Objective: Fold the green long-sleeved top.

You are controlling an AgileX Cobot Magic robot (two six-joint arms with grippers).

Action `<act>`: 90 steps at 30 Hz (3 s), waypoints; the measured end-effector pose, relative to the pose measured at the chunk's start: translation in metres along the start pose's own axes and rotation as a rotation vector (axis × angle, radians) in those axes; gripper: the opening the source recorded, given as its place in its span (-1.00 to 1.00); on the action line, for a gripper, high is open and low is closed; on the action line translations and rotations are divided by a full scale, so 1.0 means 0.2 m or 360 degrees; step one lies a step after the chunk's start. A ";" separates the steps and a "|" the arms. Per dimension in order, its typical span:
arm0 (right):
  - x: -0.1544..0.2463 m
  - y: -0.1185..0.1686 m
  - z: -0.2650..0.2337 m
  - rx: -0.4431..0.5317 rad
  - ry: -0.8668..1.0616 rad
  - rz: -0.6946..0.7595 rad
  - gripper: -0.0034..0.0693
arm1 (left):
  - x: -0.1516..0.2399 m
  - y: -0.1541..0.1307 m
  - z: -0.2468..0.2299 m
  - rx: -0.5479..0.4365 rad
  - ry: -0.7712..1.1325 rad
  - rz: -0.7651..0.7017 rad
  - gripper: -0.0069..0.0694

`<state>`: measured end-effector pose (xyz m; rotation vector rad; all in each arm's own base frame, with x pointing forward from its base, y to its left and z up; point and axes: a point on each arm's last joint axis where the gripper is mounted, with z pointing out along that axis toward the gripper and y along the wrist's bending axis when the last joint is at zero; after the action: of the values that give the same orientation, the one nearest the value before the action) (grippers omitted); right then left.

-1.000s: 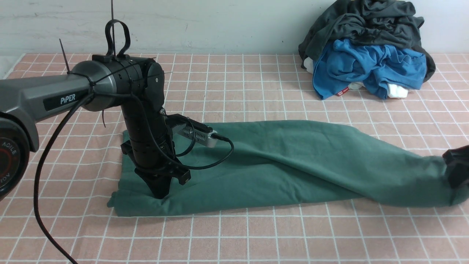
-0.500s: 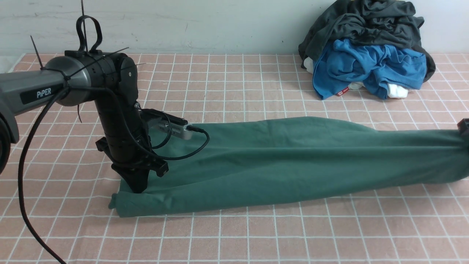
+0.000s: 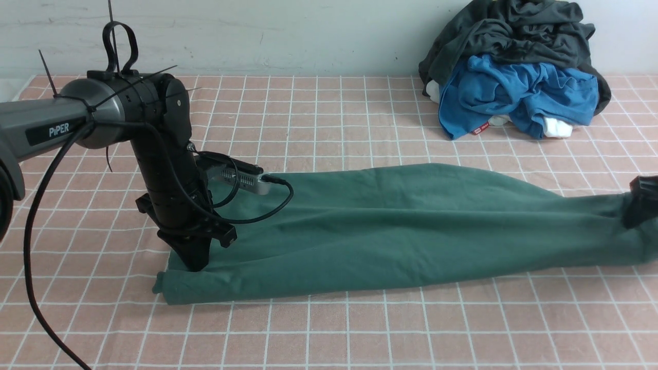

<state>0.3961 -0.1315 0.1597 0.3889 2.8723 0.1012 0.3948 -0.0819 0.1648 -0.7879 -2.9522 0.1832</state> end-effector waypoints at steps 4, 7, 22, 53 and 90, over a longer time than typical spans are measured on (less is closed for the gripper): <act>0.01 0.00 0.05 -0.0020 0.0086 0.0022 0.81 | 0.00 0.00 0.00 0.0001 0.0000 0.0000 -0.83; 0.01 0.01 0.05 -0.0029 0.0113 -0.0040 0.65 | 0.00 0.00 0.00 0.0001 -0.0001 -0.0001 -0.83; 0.03 0.05 -0.19 0.0044 0.0046 -0.0238 -0.80 | 0.03 -0.03 -0.14 -0.0036 -0.0108 0.0012 -0.83; 0.48 1.82 -0.76 -0.0852 -0.0644 -0.1261 -0.80 | 0.71 -0.40 -1.22 -0.0378 -0.1034 0.0138 -0.83; 0.40 1.82 -0.78 -0.0609 -0.0296 -0.1536 -0.09 | 1.50 -0.58 -0.68 -0.0508 -0.1297 -0.0096 -0.83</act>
<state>0.3758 0.2352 0.3295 -0.9806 2.4573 0.3911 0.0936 -0.0195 0.3295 -0.7958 -3.8434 0.0239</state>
